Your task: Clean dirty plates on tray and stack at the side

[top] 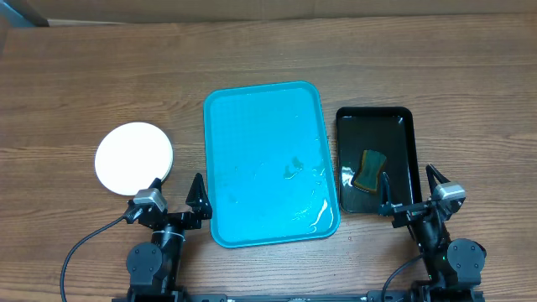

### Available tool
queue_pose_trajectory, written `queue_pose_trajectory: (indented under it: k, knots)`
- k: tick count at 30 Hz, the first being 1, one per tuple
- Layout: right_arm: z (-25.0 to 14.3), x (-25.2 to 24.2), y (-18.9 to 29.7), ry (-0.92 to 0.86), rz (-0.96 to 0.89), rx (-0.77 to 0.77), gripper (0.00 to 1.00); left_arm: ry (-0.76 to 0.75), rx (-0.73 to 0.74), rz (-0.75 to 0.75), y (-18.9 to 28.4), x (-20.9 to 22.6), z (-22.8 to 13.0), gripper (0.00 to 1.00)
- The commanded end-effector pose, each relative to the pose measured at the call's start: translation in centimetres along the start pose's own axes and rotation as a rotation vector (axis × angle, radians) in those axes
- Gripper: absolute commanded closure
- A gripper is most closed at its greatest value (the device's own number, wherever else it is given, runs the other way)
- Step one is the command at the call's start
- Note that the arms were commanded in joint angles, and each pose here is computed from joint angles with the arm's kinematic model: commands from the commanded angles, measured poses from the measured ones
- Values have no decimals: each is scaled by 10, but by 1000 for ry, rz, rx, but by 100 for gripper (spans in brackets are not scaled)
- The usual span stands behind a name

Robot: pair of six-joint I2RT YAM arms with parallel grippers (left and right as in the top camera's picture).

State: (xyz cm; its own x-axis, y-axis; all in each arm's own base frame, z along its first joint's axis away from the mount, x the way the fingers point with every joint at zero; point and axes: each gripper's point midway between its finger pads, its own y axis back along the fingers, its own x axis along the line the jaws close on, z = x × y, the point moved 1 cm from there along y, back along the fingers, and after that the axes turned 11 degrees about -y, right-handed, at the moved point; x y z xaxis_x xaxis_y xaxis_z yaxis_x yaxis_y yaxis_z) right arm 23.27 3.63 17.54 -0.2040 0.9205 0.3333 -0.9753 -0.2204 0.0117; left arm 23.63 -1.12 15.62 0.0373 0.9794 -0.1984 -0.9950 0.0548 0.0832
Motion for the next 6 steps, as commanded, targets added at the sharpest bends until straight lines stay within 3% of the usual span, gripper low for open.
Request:
queue_pose_trajectory:
  k: [1, 6]
  knots:
    - [-1, -2, 0, -2, -10, -7, 0, -2, 1, 6, 0, 1, -1, 0]
    - [-1, -2, 0, -2, -10, -7, 0, -2, 1, 6, 0, 1, -1, 0]
